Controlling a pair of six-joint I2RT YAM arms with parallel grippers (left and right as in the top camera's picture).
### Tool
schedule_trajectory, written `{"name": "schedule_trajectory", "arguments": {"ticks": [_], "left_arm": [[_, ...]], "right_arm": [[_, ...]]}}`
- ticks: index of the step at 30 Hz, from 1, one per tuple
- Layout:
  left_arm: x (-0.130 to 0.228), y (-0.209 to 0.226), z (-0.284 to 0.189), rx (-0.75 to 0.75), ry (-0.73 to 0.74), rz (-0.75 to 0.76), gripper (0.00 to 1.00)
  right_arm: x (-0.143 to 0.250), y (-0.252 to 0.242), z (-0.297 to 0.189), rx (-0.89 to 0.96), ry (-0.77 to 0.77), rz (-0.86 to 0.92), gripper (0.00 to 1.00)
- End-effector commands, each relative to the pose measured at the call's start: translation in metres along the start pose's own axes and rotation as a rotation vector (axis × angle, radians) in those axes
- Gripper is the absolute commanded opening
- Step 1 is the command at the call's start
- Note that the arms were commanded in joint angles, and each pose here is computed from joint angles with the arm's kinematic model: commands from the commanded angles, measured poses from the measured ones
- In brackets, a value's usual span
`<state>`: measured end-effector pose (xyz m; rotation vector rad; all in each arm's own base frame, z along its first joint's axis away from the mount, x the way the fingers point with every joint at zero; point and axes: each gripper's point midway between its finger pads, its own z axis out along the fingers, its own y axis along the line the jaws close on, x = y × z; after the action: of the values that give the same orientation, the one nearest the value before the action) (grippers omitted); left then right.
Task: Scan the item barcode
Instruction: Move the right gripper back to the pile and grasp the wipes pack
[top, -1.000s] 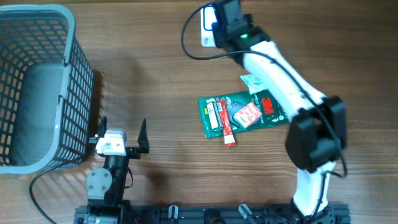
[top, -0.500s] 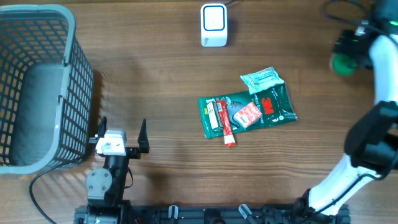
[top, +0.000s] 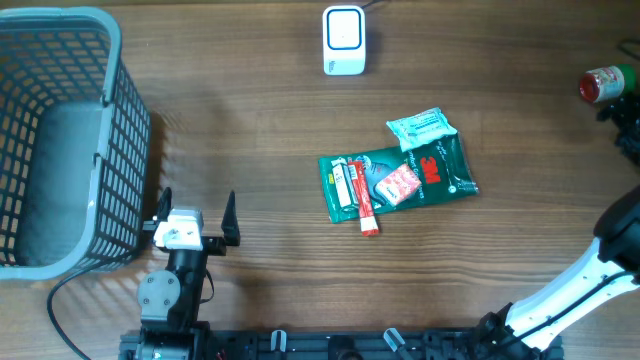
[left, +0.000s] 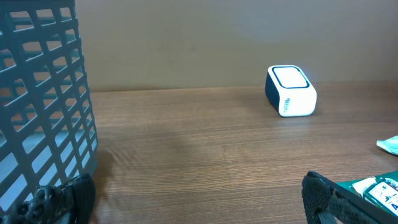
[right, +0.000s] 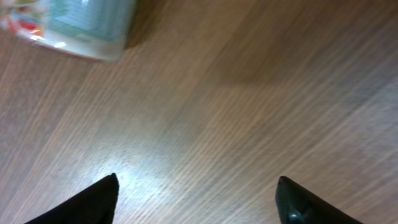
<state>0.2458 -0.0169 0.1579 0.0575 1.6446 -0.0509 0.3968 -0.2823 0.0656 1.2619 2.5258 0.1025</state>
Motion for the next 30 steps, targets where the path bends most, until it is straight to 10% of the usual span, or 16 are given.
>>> {"name": "schedule_trajectory", "arguments": {"ticks": [1,7,18,30], "left_arm": [[0.001,-0.002,0.000,0.011,0.000,-0.006,1.00],[0.001,-0.002,0.000,0.011,0.000,-0.006,1.00],[0.001,-0.002,0.000,0.011,0.000,-0.006,1.00],[0.001,-0.002,0.000,0.012,0.000,-0.006,1.00]], "right_arm": [[0.009,0.024,0.001,-0.046,0.027,-0.026,0.90],[0.053,0.112,-0.015,-0.263,0.150,-0.138,0.95],[0.246,0.261,-0.042,-0.338,0.438,-0.527,1.00],[0.281,0.258,-0.028,-0.128,0.376,-0.556,0.84]]}}
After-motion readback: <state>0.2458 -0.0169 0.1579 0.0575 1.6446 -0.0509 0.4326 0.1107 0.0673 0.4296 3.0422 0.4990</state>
